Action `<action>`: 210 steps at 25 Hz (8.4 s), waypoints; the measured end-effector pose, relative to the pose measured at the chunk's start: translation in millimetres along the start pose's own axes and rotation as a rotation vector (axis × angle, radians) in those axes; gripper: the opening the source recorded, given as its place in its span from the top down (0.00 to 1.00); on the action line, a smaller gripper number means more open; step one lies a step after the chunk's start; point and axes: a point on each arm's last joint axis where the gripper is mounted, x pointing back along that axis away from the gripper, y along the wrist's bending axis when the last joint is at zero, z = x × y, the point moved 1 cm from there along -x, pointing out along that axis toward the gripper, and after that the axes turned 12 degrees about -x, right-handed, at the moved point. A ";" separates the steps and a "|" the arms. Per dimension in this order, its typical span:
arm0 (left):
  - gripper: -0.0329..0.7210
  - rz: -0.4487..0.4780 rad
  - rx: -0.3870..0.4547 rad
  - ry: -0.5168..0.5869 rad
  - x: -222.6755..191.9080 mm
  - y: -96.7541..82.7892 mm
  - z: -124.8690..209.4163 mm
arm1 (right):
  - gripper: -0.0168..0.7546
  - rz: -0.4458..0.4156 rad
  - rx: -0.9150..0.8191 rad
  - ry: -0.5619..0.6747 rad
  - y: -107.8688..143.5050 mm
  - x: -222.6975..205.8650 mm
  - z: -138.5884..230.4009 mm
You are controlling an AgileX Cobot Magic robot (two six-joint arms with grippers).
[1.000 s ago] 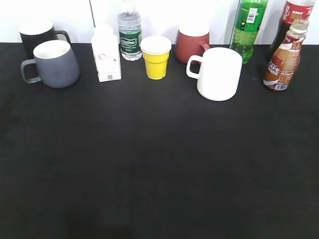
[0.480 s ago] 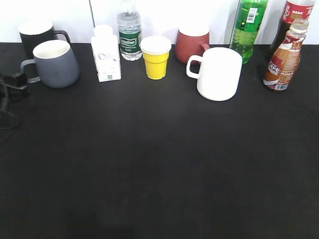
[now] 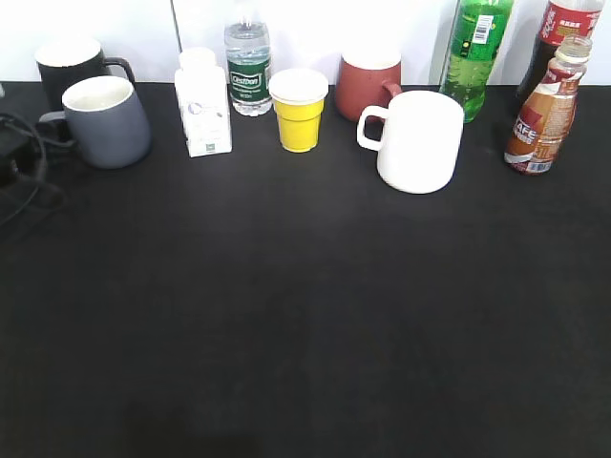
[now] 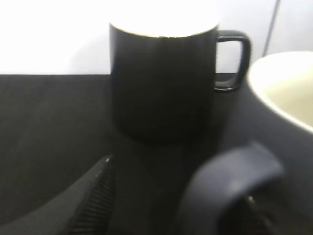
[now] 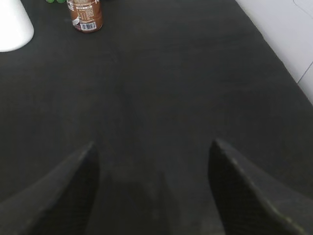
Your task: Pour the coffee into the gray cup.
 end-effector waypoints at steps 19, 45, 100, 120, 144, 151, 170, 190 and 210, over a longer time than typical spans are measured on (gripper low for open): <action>0.89 0.075 -0.075 -0.062 44.3 -10.6 -19.6 | 0.35 0.000 -0.001 0.000 0.1 0.0 0.0; 0.89 0.594 -0.189 -0.274 166.9 -163.4 -96.9 | 0.36 -0.194 0.013 -0.350 47.0 -100.2 -92.0; 0.89 0.593 -0.184 -0.289 167.3 -163.3 -98.4 | 0.29 -0.543 0.225 -0.390 119.5 -334.7 -60.4; 0.89 0.641 -0.258 -0.221 166.0 -168.8 -86.5 | 0.29 -0.838 0.933 -0.525 242.5 -262.0 -9.9; 0.89 0.620 -0.223 -0.193 158.8 -170.3 -78.3 | 0.29 -0.559 1.414 -0.904 241.3 -260.6 -25.7; 0.89 0.620 -0.223 -0.193 158.8 -170.3 -78.3 | 0.29 -0.547 1.441 -0.915 241.3 -260.6 -25.7; 0.89 0.620 -0.224 -0.194 158.8 -170.3 -78.3 | 0.29 -0.533 1.466 -0.928 241.2 -260.6 -25.9; 0.89 0.620 -0.225 -0.191 158.7 -170.3 -78.0 | 0.29 -0.523 1.483 -0.943 241.4 -260.3 -26.4; 0.89 0.621 -0.229 -0.191 158.7 -170.4 -77.9 | 0.29 -0.502 1.483 -0.982 242.4 -263.4 -23.5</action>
